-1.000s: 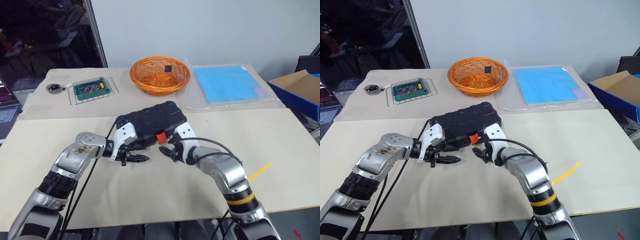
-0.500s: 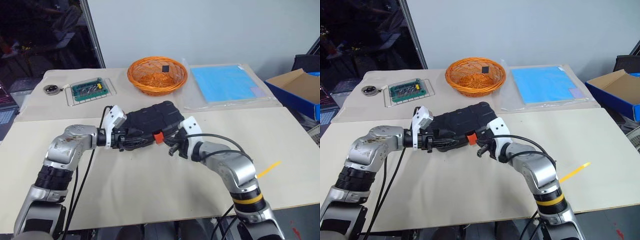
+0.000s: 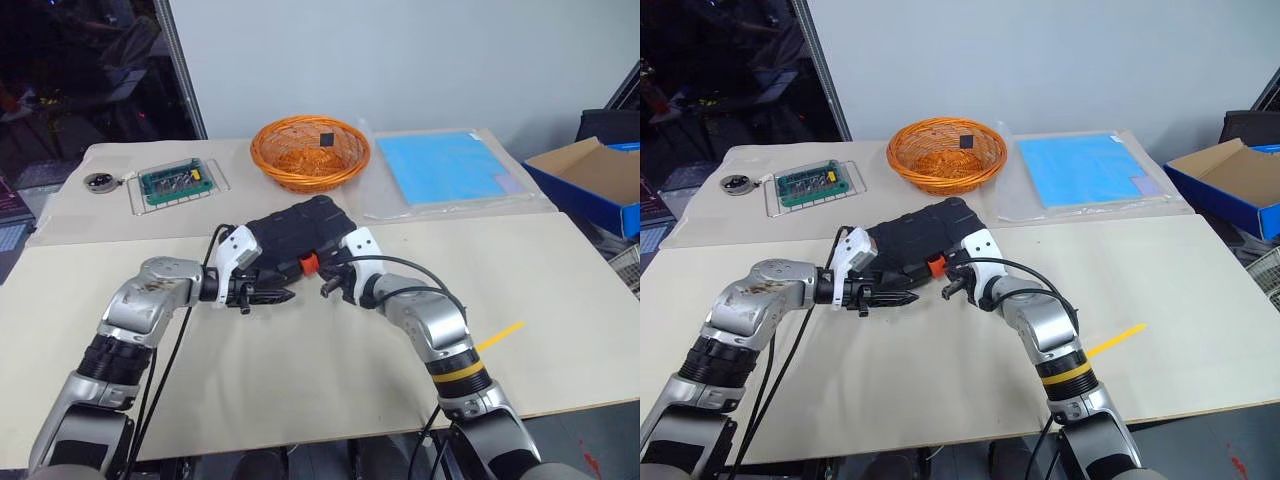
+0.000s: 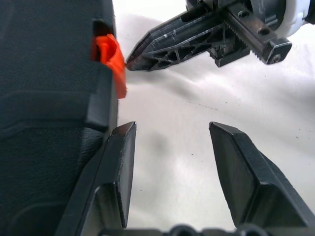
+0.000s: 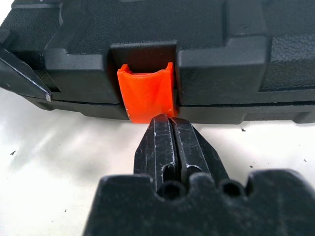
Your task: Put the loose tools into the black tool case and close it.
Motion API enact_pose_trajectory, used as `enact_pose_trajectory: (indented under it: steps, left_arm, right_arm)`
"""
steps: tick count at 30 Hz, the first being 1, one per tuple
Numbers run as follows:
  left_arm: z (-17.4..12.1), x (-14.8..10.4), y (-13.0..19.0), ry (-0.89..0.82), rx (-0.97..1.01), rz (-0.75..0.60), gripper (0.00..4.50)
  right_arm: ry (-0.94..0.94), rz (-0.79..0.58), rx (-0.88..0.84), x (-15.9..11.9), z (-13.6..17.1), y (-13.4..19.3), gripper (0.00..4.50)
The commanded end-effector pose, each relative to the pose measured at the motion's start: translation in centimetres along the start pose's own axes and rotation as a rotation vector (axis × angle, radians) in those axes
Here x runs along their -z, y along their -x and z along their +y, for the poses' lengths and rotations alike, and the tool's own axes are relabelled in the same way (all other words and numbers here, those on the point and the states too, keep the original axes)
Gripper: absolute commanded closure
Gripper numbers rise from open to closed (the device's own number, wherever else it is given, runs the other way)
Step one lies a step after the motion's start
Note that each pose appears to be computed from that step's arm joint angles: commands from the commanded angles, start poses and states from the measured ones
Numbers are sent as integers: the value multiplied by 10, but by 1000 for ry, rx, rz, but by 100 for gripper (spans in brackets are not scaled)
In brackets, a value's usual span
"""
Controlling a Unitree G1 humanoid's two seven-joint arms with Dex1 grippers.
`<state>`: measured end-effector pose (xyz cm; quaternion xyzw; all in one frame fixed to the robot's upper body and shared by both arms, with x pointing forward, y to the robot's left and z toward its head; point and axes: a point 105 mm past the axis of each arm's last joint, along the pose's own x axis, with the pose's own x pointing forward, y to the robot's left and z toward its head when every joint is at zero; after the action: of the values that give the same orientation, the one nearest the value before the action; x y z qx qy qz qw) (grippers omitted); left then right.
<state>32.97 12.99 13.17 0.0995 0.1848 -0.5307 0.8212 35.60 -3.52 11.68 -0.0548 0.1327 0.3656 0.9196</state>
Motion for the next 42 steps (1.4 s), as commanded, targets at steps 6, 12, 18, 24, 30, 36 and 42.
enact_pose_trajectory:
  steps: [6,12,18,24,30,36,42]
  left_arm:
    - [6,2,5,4,-41,-10,197]
    - [8,3,7,6,-49,-8,197]
    - [6,-20,11,-20,-55,-135,197]
    - [16,-31,22,-31,-119,-194,197]
    - [19,0,14,-2,-142,-40,197]
    - [20,5,10,4,-152,-9,197]
    - [19,5,6,7,-146,0,197]
  right_arm:
    - [36,-226,-70,-45,16,17,449]
    - [53,-226,22,-46,3,-5,449]
    - [109,-142,33,-22,1,-22,449]
    - [143,-137,7,-17,7,-22,449]
    - [204,-94,1,-10,8,-19,449]
    - [194,-53,-15,-5,11,-13,449]
    - [202,27,-10,3,6,-15,449]
